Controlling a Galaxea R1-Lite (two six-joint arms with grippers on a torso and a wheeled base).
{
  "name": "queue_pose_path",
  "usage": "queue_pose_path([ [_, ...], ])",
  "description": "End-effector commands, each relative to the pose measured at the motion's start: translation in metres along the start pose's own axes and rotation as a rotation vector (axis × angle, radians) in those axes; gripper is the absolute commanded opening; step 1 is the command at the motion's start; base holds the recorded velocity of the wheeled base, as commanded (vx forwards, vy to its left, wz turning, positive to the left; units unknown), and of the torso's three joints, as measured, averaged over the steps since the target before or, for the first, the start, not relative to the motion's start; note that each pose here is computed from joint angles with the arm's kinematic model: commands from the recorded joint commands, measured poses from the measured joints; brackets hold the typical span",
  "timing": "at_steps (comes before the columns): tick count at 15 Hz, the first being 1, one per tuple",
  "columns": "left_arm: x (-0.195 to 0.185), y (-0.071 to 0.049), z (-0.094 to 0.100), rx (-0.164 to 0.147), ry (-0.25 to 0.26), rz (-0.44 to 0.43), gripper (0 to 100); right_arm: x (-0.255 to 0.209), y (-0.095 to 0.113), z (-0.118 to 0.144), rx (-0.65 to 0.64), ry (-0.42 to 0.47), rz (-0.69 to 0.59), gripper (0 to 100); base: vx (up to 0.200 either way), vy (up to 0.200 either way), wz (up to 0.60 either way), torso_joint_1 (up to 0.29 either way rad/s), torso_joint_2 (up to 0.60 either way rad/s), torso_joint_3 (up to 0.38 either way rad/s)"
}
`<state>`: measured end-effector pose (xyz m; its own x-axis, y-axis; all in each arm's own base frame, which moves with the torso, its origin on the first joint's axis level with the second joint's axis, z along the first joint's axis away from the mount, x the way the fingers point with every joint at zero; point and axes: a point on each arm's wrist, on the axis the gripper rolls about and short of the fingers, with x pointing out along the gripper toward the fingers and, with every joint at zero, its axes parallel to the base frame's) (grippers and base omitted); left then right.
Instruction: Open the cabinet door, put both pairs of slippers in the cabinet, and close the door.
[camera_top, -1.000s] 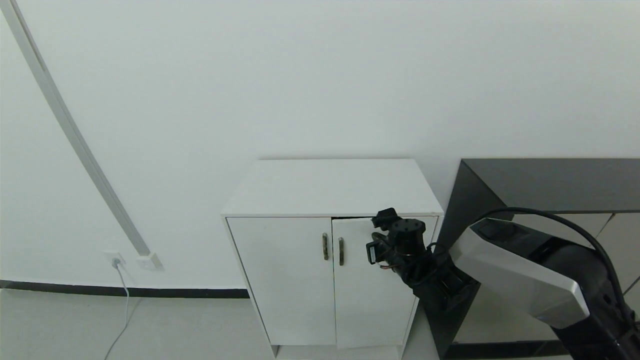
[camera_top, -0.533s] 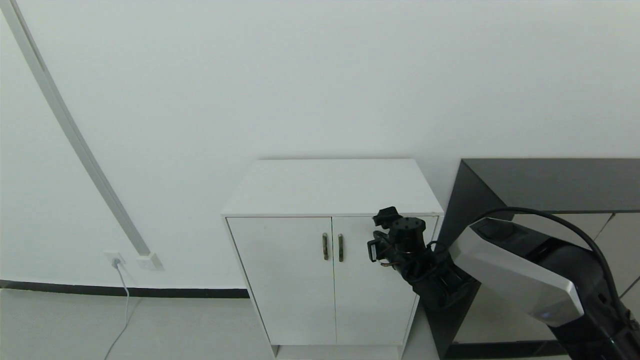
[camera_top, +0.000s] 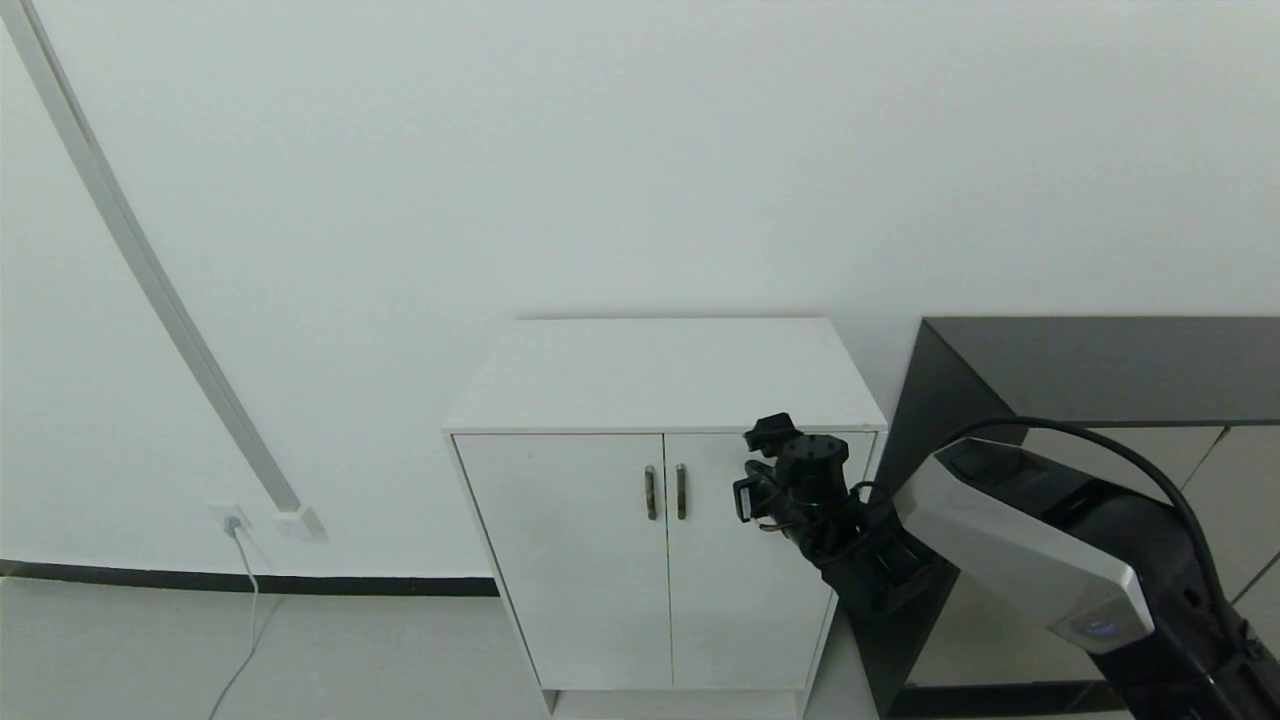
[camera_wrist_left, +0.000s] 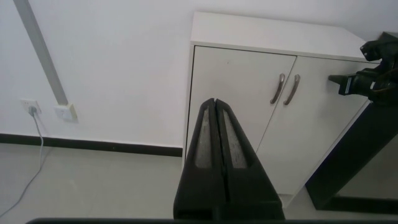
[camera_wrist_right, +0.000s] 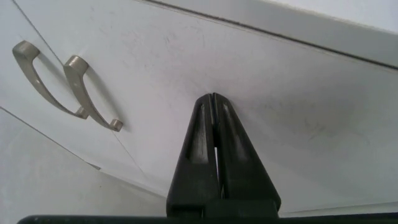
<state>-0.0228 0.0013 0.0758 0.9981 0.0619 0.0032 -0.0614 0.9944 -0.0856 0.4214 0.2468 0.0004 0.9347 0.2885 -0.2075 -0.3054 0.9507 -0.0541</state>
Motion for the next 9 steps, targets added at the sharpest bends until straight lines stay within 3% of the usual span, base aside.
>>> queue_pose_path([
  [1,0.0,0.0,0.0,0.0,0.0,0.001,0,0.0,0.0,-0.001,-0.001,0.001,0.001,0,0.0,0.0,0.0,0.0,0.0,0.0],
  [9,0.0,0.0,0.0,-0.002,-0.001,0.001,0,-0.039,-0.009,0.008,-0.008,-0.014,-0.007,0,0.0,0.0,0.0,0.0,0.0,0.0],
])
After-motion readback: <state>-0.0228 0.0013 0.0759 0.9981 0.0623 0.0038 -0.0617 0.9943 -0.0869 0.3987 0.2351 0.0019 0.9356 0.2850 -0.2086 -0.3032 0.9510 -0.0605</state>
